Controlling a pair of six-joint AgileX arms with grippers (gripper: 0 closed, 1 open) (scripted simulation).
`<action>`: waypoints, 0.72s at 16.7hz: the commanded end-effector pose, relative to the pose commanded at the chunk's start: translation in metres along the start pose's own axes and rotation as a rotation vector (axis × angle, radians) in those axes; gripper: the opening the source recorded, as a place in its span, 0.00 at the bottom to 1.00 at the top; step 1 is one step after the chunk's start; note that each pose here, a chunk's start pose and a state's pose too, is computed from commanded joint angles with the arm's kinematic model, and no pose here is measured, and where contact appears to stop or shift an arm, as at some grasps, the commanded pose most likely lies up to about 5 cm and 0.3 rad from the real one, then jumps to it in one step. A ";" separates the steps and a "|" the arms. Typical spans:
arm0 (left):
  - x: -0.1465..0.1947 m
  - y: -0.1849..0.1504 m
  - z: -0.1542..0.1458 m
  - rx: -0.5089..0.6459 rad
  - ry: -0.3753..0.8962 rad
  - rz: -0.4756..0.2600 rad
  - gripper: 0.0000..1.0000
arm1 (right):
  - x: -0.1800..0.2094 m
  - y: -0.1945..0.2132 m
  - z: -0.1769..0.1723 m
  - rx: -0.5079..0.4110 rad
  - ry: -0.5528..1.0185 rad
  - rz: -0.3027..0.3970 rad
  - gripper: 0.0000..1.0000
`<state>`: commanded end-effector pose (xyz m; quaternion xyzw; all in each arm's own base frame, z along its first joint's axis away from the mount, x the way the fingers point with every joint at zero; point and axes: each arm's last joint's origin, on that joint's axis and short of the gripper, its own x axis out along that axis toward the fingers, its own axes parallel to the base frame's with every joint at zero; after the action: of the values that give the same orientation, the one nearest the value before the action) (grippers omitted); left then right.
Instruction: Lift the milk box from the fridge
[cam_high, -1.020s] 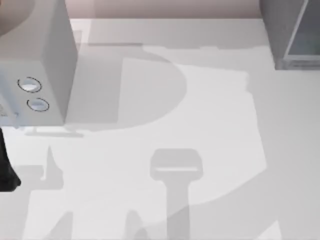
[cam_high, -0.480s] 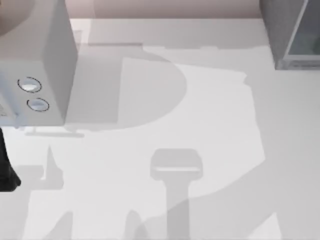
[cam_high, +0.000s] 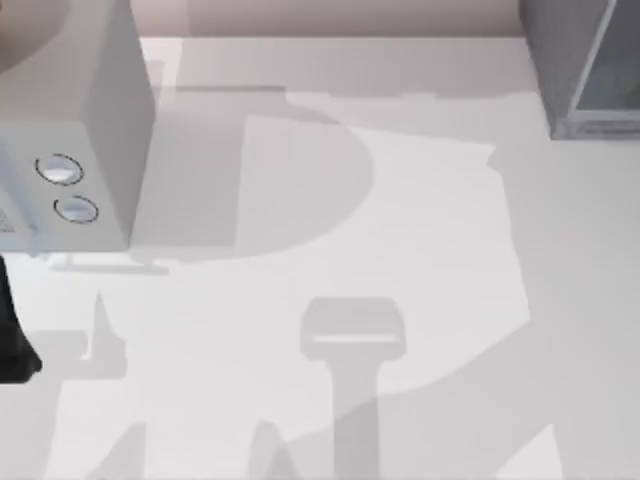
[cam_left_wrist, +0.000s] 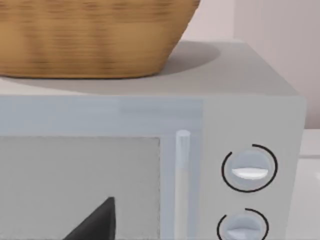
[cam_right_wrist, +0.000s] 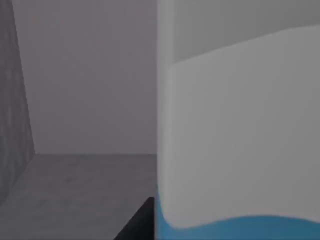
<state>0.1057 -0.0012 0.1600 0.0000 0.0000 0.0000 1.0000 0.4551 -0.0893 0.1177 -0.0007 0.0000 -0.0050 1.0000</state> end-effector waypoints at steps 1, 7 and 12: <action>0.000 0.000 0.000 0.000 0.000 0.000 1.00 | 0.000 0.000 0.000 0.000 0.000 0.000 0.17; 0.000 0.000 0.000 0.000 0.000 0.000 1.00 | 0.000 0.000 0.000 0.000 0.000 0.000 0.00; 0.000 0.000 0.000 0.000 0.000 0.000 1.00 | 0.000 -0.001 0.001 0.001 -0.002 -0.003 0.00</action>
<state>0.1057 -0.0012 0.1600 0.0000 0.0000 0.0000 1.0000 0.4547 -0.0906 0.1185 -0.0002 -0.0008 -0.0064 1.0000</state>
